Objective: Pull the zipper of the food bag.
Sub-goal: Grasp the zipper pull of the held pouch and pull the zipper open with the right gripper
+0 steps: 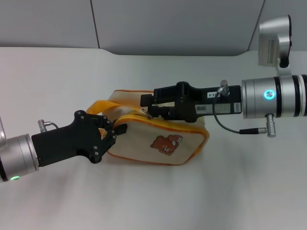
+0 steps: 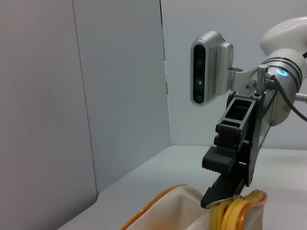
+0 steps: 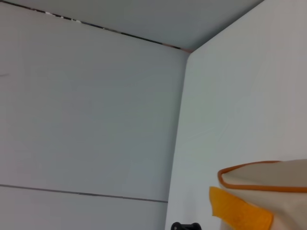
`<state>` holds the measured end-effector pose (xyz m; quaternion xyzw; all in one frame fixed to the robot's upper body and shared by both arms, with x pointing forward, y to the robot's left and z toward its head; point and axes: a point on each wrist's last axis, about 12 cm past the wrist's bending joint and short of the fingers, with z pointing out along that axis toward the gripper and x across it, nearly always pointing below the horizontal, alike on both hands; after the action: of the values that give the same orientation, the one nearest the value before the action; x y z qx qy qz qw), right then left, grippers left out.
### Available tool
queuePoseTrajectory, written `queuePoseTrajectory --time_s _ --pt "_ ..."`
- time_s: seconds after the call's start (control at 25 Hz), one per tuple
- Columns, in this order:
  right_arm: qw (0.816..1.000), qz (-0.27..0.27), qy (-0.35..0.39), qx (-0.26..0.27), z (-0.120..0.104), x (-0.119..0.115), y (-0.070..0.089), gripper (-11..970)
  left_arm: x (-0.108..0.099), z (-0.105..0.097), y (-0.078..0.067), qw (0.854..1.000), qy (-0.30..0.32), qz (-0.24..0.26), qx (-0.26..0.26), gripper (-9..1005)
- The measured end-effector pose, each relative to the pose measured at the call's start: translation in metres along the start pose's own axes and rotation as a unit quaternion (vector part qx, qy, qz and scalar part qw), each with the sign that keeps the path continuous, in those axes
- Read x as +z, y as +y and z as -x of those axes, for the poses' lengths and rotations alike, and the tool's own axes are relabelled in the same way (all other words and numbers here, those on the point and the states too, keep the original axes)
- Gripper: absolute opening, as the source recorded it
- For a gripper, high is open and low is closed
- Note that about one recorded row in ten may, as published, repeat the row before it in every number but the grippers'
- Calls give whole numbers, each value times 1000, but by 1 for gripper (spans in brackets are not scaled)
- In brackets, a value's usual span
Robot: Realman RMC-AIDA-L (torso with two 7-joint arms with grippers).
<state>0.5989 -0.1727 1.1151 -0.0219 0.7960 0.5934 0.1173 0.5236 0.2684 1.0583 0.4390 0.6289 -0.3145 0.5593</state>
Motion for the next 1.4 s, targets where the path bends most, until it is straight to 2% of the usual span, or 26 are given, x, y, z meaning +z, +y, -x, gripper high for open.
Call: queuePoseTrajectory --time_s 0.32,0.64,0.88,1.28,1.4 --pt "1000 -9 0 1 1 2 -1 436 0 1 1 1000 -1 1 1 61" --pt "1000 0 2 -10 -1 4 1 382 0 0 1 1000 0 0 1 60" --pt "1000 -2 2 -15 -1 5 0 194 0 0 1 1000 0 -1 1 60" --pt "999 -2 8 -53 -4 11 1 133 0 1 0 1000 -1 -2 1 59" --pt "998 0 10 -66 -4 11 1 75 0 0 0 1000 0 -1 1 59"
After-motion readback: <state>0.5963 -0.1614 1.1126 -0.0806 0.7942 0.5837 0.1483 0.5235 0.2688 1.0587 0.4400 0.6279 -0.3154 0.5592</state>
